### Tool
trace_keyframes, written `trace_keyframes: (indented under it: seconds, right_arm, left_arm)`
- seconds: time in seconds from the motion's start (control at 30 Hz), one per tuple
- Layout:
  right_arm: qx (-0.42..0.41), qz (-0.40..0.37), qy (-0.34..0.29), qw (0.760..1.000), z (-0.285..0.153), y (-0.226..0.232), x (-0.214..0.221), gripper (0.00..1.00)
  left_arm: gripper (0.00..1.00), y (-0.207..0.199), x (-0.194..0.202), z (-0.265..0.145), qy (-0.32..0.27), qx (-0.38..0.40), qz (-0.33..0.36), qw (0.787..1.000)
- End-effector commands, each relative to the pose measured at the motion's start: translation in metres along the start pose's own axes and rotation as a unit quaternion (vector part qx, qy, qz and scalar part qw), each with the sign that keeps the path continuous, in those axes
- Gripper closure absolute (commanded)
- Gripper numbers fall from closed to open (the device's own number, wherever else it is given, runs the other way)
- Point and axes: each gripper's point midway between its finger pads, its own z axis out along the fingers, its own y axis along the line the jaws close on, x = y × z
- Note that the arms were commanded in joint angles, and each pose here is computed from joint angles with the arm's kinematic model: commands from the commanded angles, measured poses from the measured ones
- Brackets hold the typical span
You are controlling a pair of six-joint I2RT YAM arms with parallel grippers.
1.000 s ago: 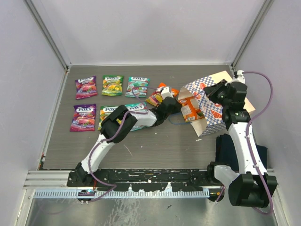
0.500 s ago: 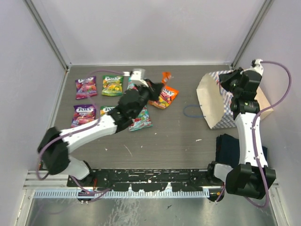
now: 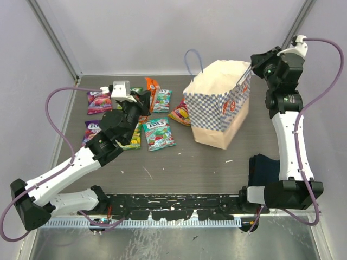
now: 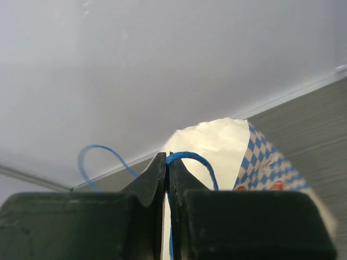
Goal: Take the snacks out of the paper bag
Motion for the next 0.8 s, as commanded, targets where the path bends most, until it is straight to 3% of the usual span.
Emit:
trace_keyframes:
  seconds: [0.0,0.2,0.57,0.77]
  right_arm:
    - [0.053,-0.004,-0.033,0.998,0.001,-0.045,-0.023,0.99]
    - [0.099,0.028,-0.038,0.994,0.005,-0.119,-0.029,0.99]
    - [0.112,0.074,-0.019,0.991,0.042,-0.172,-0.026,0.99]
    - [0.135,0.067,-0.03,0.988,0.041,-0.182,-0.034,0.84]
  left_arm:
    - [1.0,0.023,-0.013,-0.009,-0.013,-0.035,0.024,0.999]
    - [1.0,0.034,-0.009,-0.008,-0.001,-0.049,0.036,0.998]
    - [1.0,0.035,0.005,0.003,0.029,-0.052,0.049,0.997]
    - [1.0,0.042,0.007,0.001,0.033,-0.064,0.056,0.996]
